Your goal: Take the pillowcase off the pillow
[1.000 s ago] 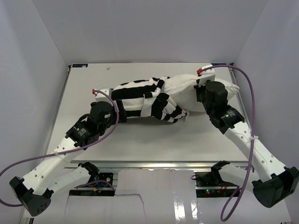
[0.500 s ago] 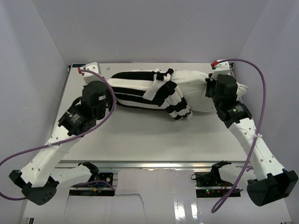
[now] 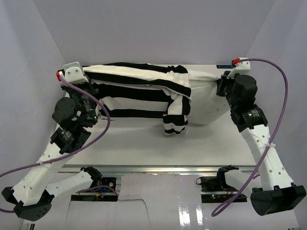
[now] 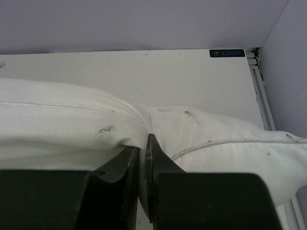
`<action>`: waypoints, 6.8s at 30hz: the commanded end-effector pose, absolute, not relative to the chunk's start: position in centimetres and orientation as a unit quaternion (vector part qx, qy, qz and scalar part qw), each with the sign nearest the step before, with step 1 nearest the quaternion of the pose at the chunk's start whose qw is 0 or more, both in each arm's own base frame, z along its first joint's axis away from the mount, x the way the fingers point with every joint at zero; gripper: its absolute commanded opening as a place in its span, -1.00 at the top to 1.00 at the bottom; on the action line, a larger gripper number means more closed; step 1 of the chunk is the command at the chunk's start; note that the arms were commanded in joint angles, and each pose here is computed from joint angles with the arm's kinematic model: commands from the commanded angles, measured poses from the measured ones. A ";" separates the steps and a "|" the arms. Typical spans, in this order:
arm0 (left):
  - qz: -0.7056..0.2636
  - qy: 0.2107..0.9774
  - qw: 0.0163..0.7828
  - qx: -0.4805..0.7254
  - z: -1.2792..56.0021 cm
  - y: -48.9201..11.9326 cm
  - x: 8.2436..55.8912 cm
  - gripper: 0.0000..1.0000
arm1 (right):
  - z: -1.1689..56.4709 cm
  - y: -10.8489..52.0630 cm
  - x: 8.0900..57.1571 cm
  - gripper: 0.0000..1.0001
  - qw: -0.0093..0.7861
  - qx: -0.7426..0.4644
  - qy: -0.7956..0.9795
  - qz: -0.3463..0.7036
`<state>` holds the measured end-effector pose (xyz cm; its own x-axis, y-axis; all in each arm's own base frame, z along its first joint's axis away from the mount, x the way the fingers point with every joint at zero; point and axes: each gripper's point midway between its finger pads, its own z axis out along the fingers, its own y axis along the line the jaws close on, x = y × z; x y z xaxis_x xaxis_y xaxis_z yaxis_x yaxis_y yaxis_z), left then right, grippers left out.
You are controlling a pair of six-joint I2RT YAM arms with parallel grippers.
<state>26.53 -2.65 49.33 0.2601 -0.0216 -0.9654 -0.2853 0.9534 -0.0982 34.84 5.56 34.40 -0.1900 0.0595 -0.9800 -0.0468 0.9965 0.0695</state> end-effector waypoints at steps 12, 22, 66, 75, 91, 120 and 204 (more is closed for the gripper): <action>0.082 0.734 0.659 -0.142 40.0 -6.0 36.5 1.00 | 30.1 2.3 39.6 0.85 0.578 0.010 0.816 -0.017; -0.173 0.861 0.478 -0.018 28.3 -12.0 43.6 0.64 | 22.2 5.5 45.6 0.79 0.494 -0.035 0.868 0.031; -0.190 0.877 0.429 0.105 14.7 -32.9 37.9 0.77 | 13.6 14.1 27.6 -0.80 0.441 -0.147 0.884 0.046; -0.120 0.848 0.517 -0.017 22.4 -23.6 41.7 1.00 | 10.9 11.1 28.6 -0.84 0.420 -0.102 0.900 -0.048; -0.173 0.834 0.523 -0.033 26.4 -18.9 40.4 0.96 | 15.0 2.6 32.0 -0.93 0.474 0.028 0.880 -0.015; -0.098 0.878 0.445 -0.145 11.7 -11.2 33.9 -0.64 | 12.4 13.7 35.9 -0.41 0.408 -0.214 0.887 -0.022; 0.138 0.599 0.649 -0.448 46.4 21.2 36.4 1.00 | 17.0 -11.2 33.1 0.85 0.506 0.233 0.826 -0.091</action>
<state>40.27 10.81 36.79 -0.1816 -0.5636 -0.8059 -0.5186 0.7512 -0.4084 35.00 -1.28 17.83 -0.4500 0.2924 -0.8438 0.0911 0.9550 0.2823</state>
